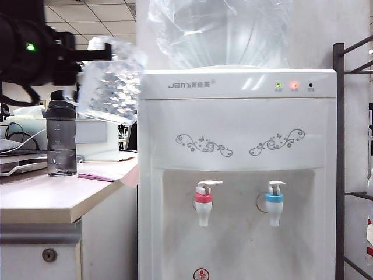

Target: Pick up the plastic mug from the left desk, go to the hot water outlet of the water dispenser, press the vertical switch to get some water, then put the mug back on the desk.

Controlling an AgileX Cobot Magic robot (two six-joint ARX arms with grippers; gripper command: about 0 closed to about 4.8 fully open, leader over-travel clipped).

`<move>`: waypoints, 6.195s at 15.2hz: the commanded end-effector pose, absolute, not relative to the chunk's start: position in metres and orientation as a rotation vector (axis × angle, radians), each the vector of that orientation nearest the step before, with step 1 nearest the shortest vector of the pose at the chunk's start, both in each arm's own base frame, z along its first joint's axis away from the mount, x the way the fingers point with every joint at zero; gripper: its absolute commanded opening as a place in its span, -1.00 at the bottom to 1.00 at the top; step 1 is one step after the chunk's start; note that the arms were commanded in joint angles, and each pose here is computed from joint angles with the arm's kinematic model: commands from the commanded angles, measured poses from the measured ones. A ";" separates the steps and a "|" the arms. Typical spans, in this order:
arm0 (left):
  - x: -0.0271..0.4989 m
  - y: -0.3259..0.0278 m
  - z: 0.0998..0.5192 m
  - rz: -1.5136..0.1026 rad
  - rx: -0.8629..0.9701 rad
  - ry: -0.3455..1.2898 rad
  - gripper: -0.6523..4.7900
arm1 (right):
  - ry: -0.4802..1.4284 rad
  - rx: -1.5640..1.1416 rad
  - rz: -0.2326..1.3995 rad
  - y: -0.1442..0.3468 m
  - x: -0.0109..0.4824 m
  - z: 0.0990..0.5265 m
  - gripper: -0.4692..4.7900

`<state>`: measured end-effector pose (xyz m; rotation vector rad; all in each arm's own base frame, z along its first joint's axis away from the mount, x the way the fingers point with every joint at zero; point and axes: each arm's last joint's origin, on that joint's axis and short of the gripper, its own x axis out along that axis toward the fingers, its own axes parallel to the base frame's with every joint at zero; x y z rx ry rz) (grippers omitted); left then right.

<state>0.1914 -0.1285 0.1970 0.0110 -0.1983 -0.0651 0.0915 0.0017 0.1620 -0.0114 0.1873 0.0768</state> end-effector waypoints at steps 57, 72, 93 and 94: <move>0.299 -0.050 0.114 0.263 -0.089 -0.019 -0.78 | 0.173 -0.015 0.079 0.002 0.091 0.164 -0.84; 0.276 -0.047 0.095 0.231 -0.054 0.083 -0.78 | 0.173 -0.015 0.079 0.002 0.091 0.164 -0.84; 0.275 -0.041 0.095 0.442 -0.034 0.080 -0.78 | 0.173 -0.015 0.079 0.002 0.091 0.164 -0.84; 0.275 -0.041 0.095 0.424 -0.040 0.081 -0.78 | 0.173 -0.015 0.079 0.002 0.091 0.164 -0.84</move>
